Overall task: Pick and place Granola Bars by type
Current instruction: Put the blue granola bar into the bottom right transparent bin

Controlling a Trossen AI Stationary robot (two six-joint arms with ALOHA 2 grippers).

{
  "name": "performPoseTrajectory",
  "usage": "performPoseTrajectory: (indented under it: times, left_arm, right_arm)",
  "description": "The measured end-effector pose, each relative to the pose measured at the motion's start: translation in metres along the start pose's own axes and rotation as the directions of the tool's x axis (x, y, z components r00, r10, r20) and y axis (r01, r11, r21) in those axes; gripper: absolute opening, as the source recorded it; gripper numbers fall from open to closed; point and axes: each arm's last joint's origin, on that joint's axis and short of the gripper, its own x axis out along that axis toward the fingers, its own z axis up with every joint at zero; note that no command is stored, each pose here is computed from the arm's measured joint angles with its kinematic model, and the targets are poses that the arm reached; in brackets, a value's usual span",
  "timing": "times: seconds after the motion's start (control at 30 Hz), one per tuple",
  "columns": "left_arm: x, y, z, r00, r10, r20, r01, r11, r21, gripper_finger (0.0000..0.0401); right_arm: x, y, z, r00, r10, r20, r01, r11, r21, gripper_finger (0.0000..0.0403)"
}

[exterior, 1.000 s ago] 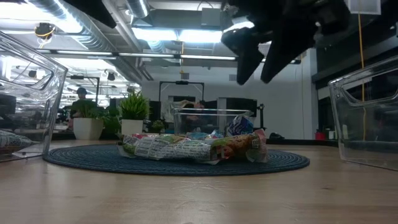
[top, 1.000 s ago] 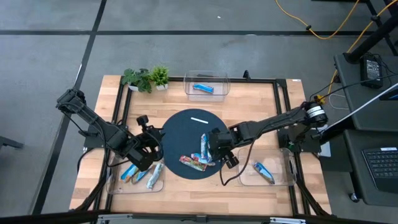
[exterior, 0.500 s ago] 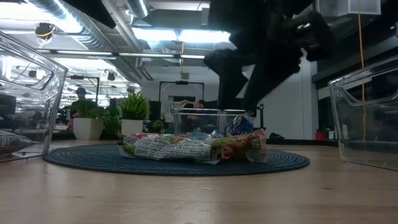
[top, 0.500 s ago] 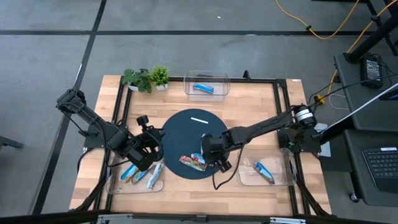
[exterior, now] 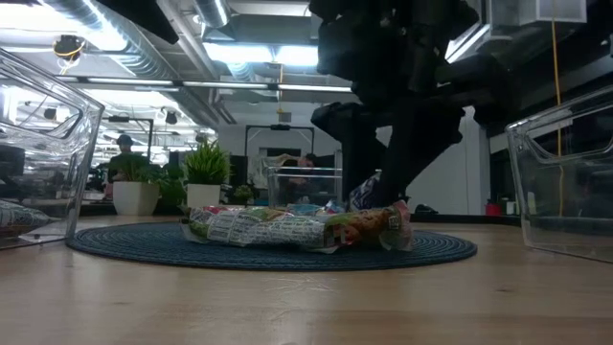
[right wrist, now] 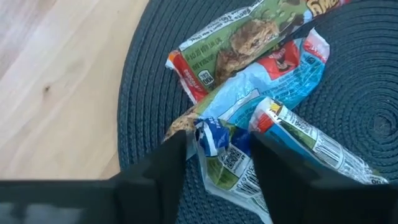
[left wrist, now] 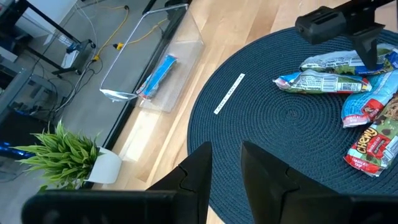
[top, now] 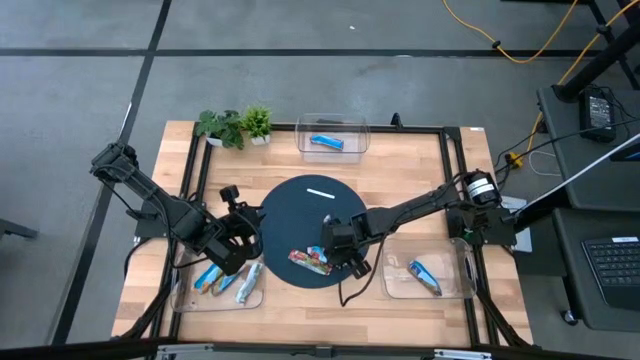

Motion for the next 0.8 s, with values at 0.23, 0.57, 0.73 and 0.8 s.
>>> performPoseTrajectory:
  times: [0.23, 0.57, 0.73, 0.8]
  left_arm:
    - [0.000, 0.000, 0.000, 1.000, -0.001, 0.001, 0.001, 1.000, -0.004, 0.0077]
    - [0.000, 0.000, 0.000, 1.000, -0.001, 0.002, 0.001, 1.000, -0.006, 0.0077]
    - [0.000, 0.000, 0.000, 1.000, -0.001, 0.002, 0.001, 1.000, -0.005, 0.0077]
    - [0.000, 0.000, 0.000, 1.000, -0.001, 0.002, 0.001, 1.000, -0.005, 0.0077]
  right_arm:
    - [0.000, -0.002, 0.000, 1.000, -0.004, 0.002, 0.004, 1.000, 0.009, 0.0062]
    - [-0.001, -0.002, 0.000, 1.000, -0.010, 0.001, 0.010, 1.000, 0.012, 0.0025]
    - [-0.006, -0.003, 0.003, 1.000, -0.014, -0.023, 0.014, 1.000, 0.012, 0.0009]
    - [-0.011, -0.005, 0.008, 1.000, -0.019, -0.014, 0.019, 1.000, 0.011, 0.0013]
